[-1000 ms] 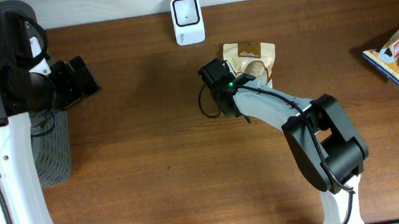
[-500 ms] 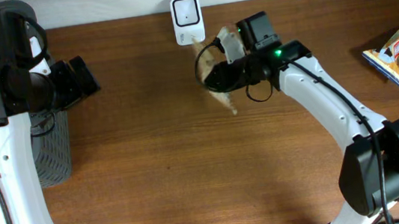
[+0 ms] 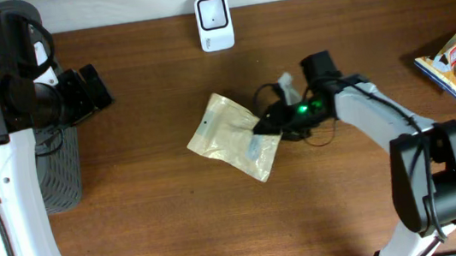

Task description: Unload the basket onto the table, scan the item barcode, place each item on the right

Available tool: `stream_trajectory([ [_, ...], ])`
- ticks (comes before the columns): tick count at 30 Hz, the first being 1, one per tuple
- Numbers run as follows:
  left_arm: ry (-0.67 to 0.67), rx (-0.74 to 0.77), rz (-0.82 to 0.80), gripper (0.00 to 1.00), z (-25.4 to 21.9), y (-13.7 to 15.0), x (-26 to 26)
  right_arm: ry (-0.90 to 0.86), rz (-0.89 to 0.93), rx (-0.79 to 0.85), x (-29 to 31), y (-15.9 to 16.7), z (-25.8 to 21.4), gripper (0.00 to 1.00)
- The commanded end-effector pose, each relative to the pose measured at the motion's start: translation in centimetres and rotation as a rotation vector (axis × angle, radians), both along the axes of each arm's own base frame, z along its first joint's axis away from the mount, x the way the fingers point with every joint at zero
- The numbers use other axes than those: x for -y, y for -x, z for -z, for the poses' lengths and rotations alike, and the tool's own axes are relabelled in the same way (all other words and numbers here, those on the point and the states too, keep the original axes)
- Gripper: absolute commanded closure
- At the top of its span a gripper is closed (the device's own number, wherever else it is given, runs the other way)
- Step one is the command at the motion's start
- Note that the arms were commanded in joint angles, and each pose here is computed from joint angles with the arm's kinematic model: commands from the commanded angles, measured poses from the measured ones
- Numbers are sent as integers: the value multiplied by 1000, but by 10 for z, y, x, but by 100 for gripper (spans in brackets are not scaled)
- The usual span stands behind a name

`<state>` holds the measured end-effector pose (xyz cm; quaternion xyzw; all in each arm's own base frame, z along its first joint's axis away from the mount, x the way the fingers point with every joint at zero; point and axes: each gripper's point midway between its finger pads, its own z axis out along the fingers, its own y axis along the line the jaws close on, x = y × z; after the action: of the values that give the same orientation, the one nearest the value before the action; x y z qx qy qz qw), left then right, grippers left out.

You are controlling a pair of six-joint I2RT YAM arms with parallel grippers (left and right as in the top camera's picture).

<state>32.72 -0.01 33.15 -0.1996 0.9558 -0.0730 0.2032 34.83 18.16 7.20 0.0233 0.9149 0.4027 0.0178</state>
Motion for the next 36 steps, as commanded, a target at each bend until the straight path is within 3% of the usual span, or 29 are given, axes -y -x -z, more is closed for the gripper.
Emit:
stream_trajectory([
  [1, 1, 5, -7, 1, -2, 1, 1, 272, 85, 20, 60, -17, 18, 21],
  [3, 1, 5, -7, 1, -2, 1, 1, 443, 64, 36, 88, -21, 11, 10],
  [5, 1, 5, -7, 1, -2, 1, 1, 563, -22, 117, 98, -32, -12, 9],
  [9, 1, 5, -7, 1, -2, 1, 1, 599, -422, 416, 46, -40, -33, 5],
  [14, 1, 5, -7, 1, -2, 1, 1, 758, -708, 501, -7, -22, 12, 1],
  [20, 1, 5, -7, 1, -2, 1, 1, 773, -803, 448, -30, -14, 70, 0],
  [22, 1, 5, -7, 1, -2, 1, 1, 776, -814, 424, -29, -12, 83, 10],
  [25, 1, 5, -7, 1, -2, 1, 1, 792, -809, 360, -24, -8, 108, 36],
  [28, 1, 5, -7, 1, -2, 1, 1, 815, -692, 330, -23, -14, 109, 48],
  [31, 1, 5, -7, 1, -2, 1, 1, 806, -548, 334, -31, -34, 94, 66],
  [33, 1, 5, -7, 1, -2, 1, 1, 791, -432, 356, -35, -58, 76, 75],
  [36, 1, 5, -7, 1, -2, 1, 1, 756, -300, 415, -41, -95, 42, 74],
])
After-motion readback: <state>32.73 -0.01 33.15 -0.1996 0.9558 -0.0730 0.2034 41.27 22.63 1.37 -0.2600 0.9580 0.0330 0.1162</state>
